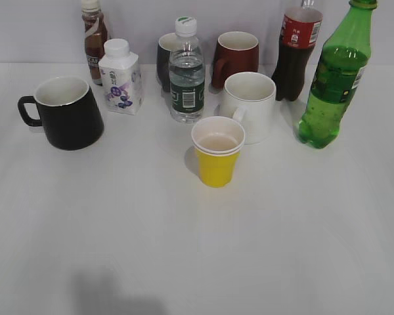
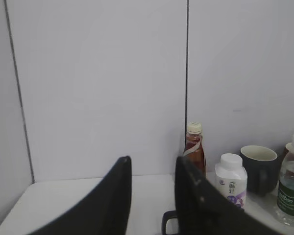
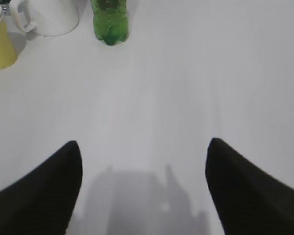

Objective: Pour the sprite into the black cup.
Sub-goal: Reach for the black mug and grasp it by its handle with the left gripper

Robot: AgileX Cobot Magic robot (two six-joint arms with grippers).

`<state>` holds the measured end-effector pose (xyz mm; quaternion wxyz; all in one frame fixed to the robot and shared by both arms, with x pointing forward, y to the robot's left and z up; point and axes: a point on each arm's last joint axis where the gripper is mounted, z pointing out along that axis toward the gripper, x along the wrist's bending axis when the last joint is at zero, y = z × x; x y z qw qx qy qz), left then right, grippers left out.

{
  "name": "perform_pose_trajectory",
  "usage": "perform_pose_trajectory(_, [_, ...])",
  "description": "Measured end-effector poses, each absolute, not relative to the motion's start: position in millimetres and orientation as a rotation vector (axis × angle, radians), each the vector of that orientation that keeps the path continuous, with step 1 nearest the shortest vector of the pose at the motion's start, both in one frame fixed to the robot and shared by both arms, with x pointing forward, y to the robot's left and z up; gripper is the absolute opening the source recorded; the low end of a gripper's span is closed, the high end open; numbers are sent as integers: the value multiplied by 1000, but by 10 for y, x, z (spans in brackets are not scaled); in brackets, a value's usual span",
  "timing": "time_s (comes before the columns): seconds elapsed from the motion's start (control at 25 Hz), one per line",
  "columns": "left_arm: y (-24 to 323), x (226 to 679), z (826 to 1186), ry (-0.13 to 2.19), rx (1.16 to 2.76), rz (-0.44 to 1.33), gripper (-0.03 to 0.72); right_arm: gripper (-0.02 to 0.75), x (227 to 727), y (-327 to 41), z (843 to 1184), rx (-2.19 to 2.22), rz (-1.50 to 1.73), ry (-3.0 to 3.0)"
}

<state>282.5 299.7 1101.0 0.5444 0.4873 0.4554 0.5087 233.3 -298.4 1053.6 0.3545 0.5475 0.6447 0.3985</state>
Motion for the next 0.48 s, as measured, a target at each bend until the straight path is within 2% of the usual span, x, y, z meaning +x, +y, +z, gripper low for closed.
perform_pose_trajectory(0.16, [2930, 3232, 10746, 1055, 1184, 1194, 239, 588, 2333, -2984, 10536, 1415, 1030, 1666])
perform_pose_trajectory(0.48, [2795, 4092, 10067, 1141, 1325, 1057, 246, 588, 2333, -2984, 10536, 1415, 1030, 1666])
